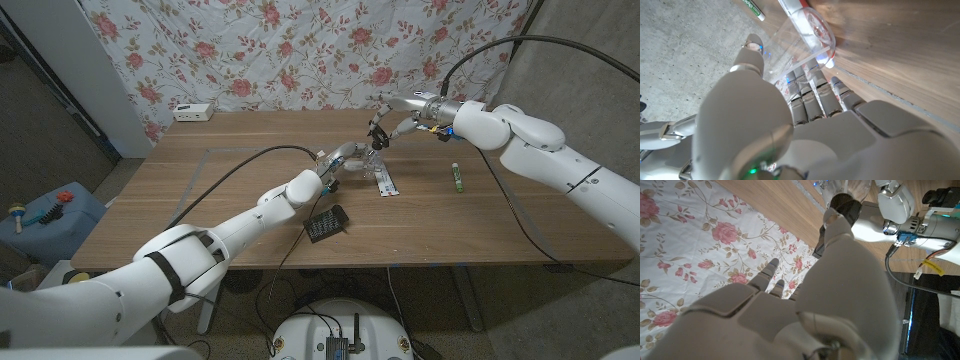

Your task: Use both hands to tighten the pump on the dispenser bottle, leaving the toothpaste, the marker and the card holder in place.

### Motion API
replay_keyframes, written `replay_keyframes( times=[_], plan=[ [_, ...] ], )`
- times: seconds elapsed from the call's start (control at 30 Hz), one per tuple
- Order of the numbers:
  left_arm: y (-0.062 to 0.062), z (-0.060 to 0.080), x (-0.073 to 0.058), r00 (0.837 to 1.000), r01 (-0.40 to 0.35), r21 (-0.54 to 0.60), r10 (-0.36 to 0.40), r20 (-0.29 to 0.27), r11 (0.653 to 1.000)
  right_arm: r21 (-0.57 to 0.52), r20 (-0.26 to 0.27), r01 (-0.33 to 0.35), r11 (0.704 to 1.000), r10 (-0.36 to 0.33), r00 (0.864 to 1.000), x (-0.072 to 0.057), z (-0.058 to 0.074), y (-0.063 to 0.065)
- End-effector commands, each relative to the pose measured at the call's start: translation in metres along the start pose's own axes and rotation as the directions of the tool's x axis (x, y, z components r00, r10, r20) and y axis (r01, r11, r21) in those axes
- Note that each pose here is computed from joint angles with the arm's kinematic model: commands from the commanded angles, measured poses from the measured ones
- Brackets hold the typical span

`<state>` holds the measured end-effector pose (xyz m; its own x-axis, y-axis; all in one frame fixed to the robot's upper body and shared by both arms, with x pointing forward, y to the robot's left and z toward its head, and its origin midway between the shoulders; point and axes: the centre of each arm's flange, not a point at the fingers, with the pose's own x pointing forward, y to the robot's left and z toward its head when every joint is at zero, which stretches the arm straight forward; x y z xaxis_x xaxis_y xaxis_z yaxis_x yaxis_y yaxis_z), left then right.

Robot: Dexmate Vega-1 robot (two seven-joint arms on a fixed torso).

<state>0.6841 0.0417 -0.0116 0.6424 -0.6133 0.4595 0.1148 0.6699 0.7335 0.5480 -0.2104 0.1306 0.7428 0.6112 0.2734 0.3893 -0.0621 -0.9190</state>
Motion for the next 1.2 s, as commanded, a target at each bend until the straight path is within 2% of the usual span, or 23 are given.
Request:
replay_keyframes(
  times=[0.03, 0.83, 1.2],
  plan=[
    [-0.0015, -0.0006, 0.0019, 1.0, 0.003, -0.005, -0.003, 0.003, 1.0, 0.013, -0.027, -0.051, 0.999, 0.051, 0.998, 0.0048, -0.0013, -0.0014],
    [-0.0028, -0.0002, -0.0015, 1.0, 0.005, -0.007, -0.004, 0.006, 1.0, -0.006, -0.078, -0.134, 0.991, 0.133, 0.988, 0.0071, 0.0046, -0.0068],
    [-0.0037, 0.0011, -0.0016, 1.0, 0.006, -0.006, -0.006, 0.009, 1.0, 0.007, -0.099, -0.182, 0.983, 0.182, 0.978, 0.0074, 0.0082, -0.0089]
  ],
)
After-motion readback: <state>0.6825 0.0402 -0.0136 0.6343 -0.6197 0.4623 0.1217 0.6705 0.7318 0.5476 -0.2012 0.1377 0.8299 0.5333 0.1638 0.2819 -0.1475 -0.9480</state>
